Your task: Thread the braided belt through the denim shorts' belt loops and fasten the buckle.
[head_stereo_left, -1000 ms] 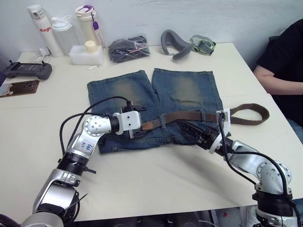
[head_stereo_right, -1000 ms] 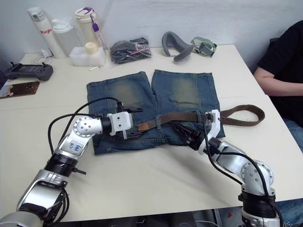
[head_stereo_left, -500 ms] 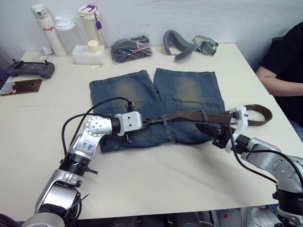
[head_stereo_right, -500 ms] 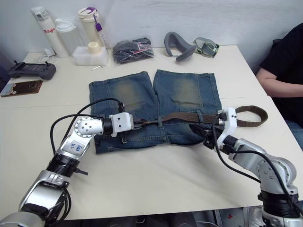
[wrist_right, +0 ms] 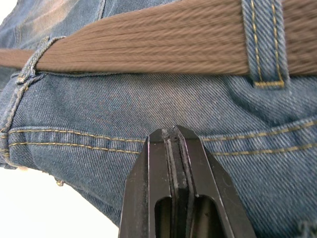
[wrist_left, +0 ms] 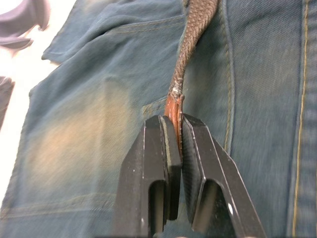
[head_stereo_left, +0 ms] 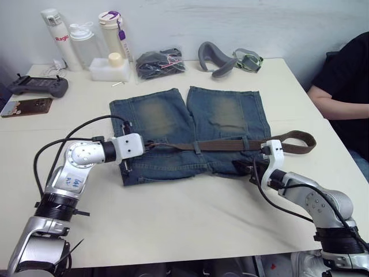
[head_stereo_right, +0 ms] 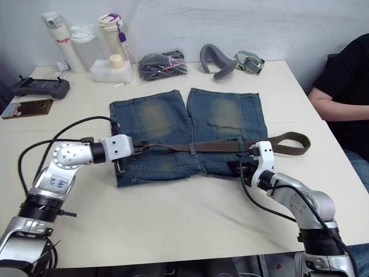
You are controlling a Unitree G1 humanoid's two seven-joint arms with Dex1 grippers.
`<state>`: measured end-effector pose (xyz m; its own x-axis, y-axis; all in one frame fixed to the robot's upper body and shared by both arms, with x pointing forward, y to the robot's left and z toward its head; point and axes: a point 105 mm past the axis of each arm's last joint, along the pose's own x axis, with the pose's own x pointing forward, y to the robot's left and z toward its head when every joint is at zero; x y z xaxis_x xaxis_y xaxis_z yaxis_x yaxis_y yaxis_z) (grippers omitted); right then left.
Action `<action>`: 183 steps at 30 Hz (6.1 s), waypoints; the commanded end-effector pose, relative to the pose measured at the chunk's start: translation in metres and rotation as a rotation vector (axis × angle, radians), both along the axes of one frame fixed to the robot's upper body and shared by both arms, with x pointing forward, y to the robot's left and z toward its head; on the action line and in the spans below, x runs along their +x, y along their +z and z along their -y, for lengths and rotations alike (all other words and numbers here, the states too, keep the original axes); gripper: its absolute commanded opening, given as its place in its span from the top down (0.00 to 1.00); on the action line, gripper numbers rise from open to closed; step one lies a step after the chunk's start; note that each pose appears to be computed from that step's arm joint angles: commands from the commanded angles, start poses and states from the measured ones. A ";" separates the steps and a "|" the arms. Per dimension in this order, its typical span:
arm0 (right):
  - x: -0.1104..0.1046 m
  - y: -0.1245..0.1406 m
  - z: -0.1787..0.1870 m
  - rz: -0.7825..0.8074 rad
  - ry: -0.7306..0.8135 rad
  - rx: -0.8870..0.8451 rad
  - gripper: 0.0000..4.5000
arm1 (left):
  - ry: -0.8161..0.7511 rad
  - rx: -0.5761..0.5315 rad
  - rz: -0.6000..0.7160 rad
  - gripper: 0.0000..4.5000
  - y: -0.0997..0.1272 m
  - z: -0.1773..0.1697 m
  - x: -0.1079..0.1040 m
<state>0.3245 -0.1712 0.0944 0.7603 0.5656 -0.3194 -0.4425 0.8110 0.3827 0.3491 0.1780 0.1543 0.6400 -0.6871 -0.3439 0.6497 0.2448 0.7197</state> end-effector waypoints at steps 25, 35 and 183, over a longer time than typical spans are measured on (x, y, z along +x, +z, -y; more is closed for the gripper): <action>-0.045 0.030 -0.017 0.209 0.467 -0.413 0.29 | 0.197 -0.440 -0.372 0.00 0.030 -0.051 -0.021; -0.018 0.000 0.009 0.228 0.455 -0.720 0.67 | 0.167 -0.403 -0.412 0.00 0.018 -0.038 -0.035; -0.023 0.045 -0.078 -0.093 -0.012 0.389 0.20 | -0.130 -0.130 -0.022 0.49 -0.032 0.084 -0.033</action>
